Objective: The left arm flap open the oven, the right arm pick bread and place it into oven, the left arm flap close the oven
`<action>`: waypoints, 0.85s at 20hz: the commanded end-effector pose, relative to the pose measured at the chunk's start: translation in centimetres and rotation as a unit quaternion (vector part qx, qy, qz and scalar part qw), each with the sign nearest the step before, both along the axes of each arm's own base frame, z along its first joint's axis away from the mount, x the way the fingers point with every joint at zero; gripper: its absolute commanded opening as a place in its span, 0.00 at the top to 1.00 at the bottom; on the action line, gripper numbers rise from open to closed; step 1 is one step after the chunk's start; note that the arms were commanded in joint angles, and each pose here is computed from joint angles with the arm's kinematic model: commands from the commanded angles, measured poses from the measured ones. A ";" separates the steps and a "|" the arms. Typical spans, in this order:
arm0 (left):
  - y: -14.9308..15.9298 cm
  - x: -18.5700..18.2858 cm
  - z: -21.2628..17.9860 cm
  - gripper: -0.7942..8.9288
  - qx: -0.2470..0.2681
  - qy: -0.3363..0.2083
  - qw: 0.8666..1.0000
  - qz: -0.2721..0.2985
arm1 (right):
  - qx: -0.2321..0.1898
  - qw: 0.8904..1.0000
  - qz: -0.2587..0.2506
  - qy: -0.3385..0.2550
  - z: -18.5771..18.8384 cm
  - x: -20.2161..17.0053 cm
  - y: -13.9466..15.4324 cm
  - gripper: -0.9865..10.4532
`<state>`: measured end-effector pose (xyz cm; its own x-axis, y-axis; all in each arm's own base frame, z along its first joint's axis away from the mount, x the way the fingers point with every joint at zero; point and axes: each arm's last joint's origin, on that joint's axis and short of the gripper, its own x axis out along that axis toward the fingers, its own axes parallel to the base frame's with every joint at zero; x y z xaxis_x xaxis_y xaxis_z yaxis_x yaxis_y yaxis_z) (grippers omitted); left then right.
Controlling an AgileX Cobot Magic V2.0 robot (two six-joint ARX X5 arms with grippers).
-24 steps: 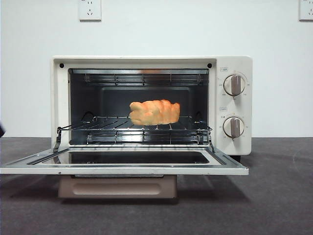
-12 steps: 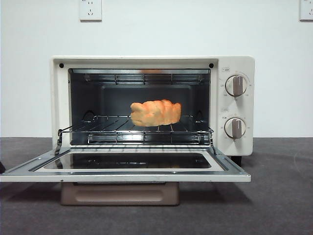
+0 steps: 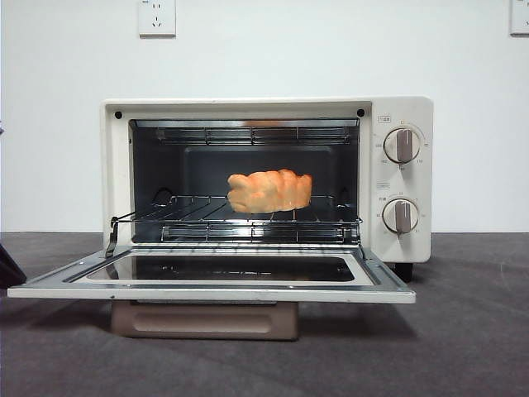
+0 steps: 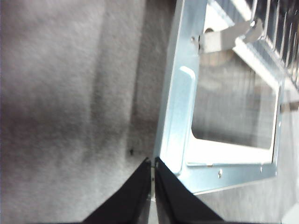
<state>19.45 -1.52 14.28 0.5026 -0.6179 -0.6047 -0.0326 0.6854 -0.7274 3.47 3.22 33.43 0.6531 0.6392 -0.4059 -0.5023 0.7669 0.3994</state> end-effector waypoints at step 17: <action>0.7 -0.4 0.6 0.90 0.057 0.002 0.998 0.034 | 0.014 0.999 -0.037 -0.030 0.7 0.3 0.0 0.53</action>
